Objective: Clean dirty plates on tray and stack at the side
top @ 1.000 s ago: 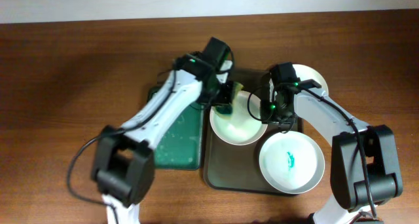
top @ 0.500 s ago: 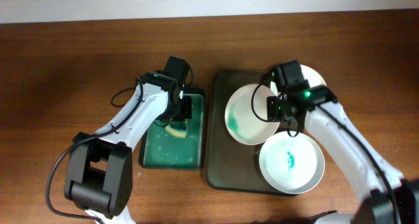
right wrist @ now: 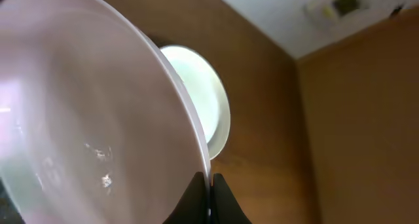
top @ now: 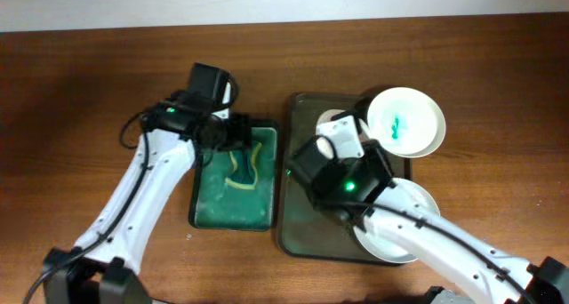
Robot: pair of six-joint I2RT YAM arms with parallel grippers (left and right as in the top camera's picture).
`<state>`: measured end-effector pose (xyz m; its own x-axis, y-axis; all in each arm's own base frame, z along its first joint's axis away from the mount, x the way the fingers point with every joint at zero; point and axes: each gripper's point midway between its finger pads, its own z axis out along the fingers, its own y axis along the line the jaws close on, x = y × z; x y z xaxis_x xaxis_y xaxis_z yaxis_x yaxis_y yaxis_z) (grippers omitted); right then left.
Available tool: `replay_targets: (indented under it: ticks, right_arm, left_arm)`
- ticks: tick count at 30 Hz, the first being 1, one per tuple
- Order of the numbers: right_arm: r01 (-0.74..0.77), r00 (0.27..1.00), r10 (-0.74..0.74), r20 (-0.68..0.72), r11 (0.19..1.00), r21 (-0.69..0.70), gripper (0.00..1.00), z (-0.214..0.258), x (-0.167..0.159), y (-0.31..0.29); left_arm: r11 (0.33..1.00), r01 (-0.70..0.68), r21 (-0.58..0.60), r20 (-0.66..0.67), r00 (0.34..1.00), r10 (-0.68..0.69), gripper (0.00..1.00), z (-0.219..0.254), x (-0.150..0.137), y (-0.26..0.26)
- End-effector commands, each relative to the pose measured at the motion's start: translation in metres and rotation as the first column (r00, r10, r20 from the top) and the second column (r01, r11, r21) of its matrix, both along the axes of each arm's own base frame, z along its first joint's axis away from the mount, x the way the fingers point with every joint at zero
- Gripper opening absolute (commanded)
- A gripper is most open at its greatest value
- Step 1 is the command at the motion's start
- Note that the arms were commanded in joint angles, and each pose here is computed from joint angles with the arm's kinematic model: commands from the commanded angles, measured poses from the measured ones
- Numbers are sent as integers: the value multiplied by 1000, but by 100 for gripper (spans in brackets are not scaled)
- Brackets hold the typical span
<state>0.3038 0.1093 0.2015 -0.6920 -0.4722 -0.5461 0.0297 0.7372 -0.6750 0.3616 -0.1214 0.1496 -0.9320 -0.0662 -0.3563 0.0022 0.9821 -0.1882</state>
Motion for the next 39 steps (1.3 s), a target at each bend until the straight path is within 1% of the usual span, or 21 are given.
replay_targets:
  ticks: [1,5,20,24,26,29,39]
  right_arm:
    - [-19,991,28,134,997,-73,4,31,-4,10]
    - [-46,980,68,189,992,-119,4,43,-9,20]
    - [-42,977,63,204,994,-102,4,44,-8,22]
    - [-40,975,58,213,995,-91,4,45,-7,23]
    - [-26,971,38,235,998,-56,4,45,-7,23]
    - [-16,974,23,226,999,-30,4,42,-4,21]
    - [-19,979,21,204,1000,-15,4,37,-3,21]
  left_arm:
    - [999,-17,34,9,1000,17,99,0,1,8]
    - [999,-18,31,15,1000,17,99,1,2,7]
    - [999,-18,31,17,1000,17,99,1,3,7]
    - [999,-18,31,17,1000,17,99,1,3,7]
    - [999,-18,31,17,1000,17,99,1,3,7]
    - [999,-18,31,17,1000,17,99,1,3,7]
    - [999,-18,31,17,1000,17,99,1,3,7]
